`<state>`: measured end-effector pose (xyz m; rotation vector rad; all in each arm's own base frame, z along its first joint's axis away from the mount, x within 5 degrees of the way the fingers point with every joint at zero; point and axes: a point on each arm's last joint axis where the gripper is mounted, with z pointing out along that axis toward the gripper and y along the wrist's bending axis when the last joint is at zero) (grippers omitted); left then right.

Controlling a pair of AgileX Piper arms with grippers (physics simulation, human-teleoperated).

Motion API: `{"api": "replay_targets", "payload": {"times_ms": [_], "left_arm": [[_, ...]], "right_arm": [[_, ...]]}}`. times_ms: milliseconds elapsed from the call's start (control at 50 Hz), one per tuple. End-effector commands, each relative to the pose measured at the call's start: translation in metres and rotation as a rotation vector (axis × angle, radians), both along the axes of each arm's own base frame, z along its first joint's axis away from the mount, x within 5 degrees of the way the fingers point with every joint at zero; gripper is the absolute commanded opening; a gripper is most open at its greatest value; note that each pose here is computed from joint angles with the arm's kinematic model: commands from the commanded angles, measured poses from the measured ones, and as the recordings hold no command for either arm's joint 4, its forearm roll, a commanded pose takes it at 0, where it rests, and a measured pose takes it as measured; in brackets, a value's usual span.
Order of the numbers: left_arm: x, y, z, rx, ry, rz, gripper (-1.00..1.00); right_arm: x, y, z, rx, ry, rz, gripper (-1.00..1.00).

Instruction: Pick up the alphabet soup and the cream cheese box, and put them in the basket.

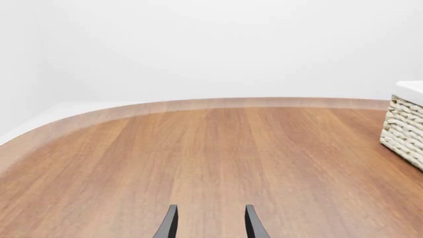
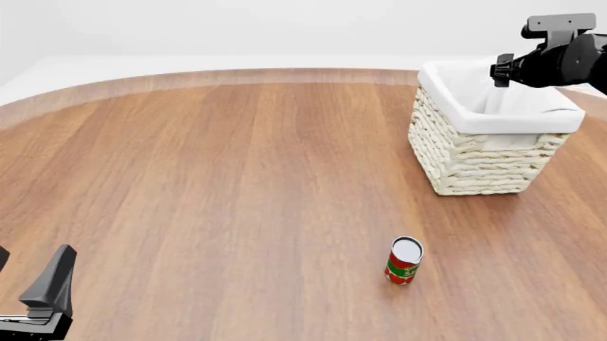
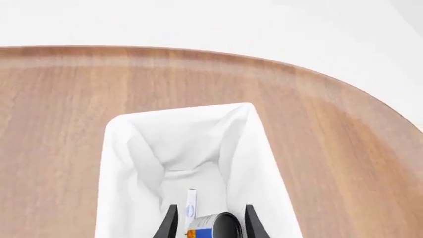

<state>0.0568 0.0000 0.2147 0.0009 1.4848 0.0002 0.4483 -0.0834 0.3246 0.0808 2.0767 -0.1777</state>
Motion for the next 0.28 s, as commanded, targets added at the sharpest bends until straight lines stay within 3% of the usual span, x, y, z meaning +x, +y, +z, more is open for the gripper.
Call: {"api": "replay_targets", "payload": {"times_ms": [20,280], "left_arm": [[-0.0001,0.0,0.0,0.0,0.0,0.0,1.0],[0.0001,0.0,0.0,0.0,0.0,0.0,1.0]], "right_arm": [[-0.0038,0.0011,0.0037,-0.012,-0.025,0.005,1.0],[-0.0084,0.0015,0.0076,-0.034,-0.052,0.012,1.0]]}}
